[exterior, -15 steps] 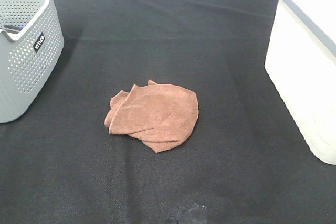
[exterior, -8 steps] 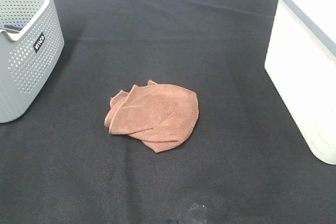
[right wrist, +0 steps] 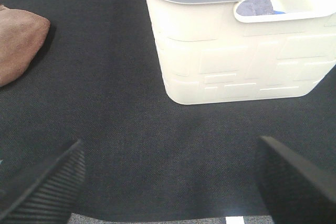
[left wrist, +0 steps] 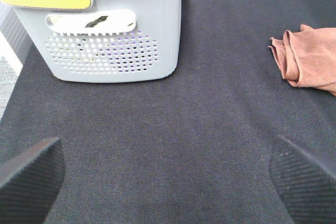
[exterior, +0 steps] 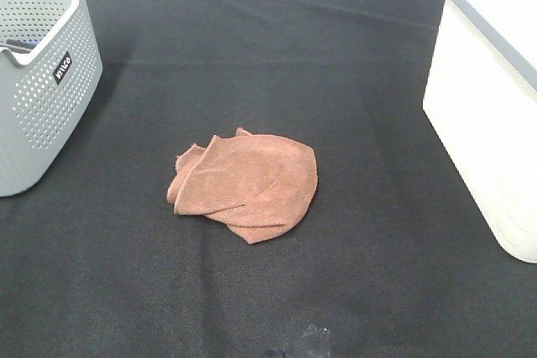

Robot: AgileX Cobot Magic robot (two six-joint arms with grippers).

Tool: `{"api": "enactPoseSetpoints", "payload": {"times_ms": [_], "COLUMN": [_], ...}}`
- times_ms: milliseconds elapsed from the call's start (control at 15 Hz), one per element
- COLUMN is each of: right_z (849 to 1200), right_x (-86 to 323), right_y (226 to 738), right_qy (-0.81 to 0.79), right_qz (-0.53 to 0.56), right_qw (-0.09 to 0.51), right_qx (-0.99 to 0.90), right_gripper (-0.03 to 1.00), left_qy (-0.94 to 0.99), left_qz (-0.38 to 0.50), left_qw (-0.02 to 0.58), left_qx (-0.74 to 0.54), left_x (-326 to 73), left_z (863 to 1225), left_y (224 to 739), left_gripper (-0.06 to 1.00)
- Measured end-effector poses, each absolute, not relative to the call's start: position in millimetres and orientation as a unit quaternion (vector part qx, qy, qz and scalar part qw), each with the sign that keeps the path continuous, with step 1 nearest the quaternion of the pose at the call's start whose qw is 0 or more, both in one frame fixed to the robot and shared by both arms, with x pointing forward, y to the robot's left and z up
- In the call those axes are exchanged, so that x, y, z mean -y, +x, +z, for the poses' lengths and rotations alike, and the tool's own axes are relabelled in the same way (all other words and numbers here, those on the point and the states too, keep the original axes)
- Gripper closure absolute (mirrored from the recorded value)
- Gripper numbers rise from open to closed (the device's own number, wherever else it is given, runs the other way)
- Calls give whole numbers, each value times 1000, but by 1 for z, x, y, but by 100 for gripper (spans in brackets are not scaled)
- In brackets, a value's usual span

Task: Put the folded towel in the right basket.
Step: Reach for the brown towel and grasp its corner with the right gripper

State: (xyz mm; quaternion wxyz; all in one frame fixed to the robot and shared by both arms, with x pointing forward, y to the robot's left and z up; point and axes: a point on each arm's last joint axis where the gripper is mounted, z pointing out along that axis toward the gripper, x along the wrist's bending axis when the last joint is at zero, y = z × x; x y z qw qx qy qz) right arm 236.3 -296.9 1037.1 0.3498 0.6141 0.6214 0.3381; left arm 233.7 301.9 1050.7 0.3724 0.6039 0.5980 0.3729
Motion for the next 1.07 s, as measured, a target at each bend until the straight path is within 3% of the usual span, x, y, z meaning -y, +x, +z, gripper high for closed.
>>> {"api": "enactPoseSetpoints", "payload": {"times_ms": [1067], "right_z": [1037], "right_x": [297], "right_y": [236], "right_qy": [614], "right_qz": [338], "right_qw": [350], "right_qx": [-621], "right_gripper": [12], "left_qy": [604], "left_qz": [373], "left_qw": [372], "left_qx": [-598], "left_x": [-302], "left_z": [1051], "left_y": [234], "left_gripper": [-5]}}
